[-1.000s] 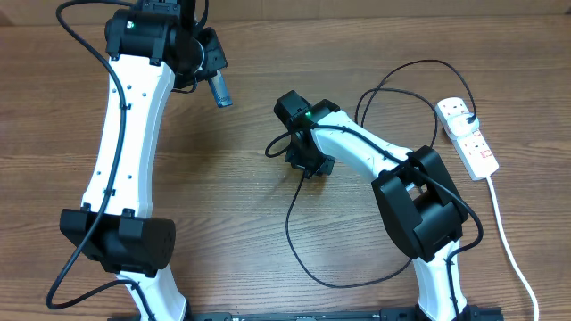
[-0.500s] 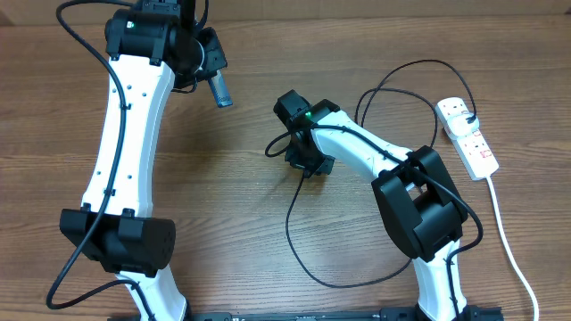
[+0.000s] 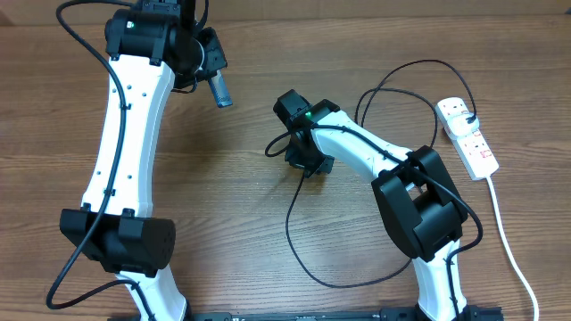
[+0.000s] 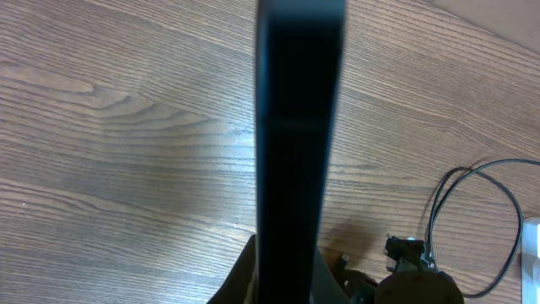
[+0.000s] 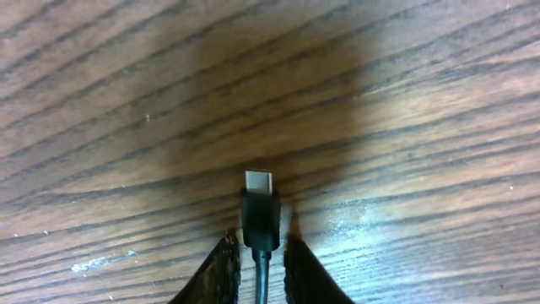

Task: Plug charger to phone and switch on socket
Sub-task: 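Close the right gripper on the USB-C connector and lift it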

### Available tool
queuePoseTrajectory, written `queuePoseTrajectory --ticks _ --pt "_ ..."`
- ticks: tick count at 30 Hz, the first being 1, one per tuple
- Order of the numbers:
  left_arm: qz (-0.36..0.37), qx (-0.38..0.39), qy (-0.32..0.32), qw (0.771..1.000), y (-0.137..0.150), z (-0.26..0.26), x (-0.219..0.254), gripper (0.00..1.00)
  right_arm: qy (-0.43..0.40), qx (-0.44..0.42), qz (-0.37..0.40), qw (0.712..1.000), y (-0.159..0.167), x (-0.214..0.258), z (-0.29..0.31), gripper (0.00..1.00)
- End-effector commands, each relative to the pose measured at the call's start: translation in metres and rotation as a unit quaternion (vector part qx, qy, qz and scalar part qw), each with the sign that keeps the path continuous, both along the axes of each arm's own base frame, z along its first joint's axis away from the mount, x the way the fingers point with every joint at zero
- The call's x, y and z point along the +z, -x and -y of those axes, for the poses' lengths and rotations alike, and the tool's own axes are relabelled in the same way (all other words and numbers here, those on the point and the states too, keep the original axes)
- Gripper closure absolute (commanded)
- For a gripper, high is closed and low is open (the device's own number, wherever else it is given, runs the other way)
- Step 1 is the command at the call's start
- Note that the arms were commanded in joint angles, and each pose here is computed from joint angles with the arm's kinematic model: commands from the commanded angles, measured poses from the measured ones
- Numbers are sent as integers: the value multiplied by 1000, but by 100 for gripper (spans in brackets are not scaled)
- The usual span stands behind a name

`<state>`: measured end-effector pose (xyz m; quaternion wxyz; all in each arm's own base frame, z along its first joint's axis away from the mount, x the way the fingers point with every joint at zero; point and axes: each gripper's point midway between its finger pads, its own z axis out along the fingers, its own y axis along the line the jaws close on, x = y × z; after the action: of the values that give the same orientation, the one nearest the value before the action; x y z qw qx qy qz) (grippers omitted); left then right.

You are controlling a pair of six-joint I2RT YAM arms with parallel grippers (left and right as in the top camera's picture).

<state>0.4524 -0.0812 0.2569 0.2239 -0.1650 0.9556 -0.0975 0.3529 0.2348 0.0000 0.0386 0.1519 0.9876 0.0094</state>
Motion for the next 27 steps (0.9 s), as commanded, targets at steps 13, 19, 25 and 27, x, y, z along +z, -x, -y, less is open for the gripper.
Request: queuePoseTrajectory --ticks 13,19,25,27 --pt "5 -9 -10 1000 -2 0 1 96 36 -4 -26 999 7 -30 16 85" --pt "5 -9 -10 1000 -2 0 1 96 39 -4 -34 999 10 -30 18 82" --pt "5 -9 -10 1000 -2 0 1 96 42 -4 -39 998 13 -30 19 85" --pt "5 -9 -10 1000 -2 0 1 96 41 -6 -39 998 13 -30 19 85"
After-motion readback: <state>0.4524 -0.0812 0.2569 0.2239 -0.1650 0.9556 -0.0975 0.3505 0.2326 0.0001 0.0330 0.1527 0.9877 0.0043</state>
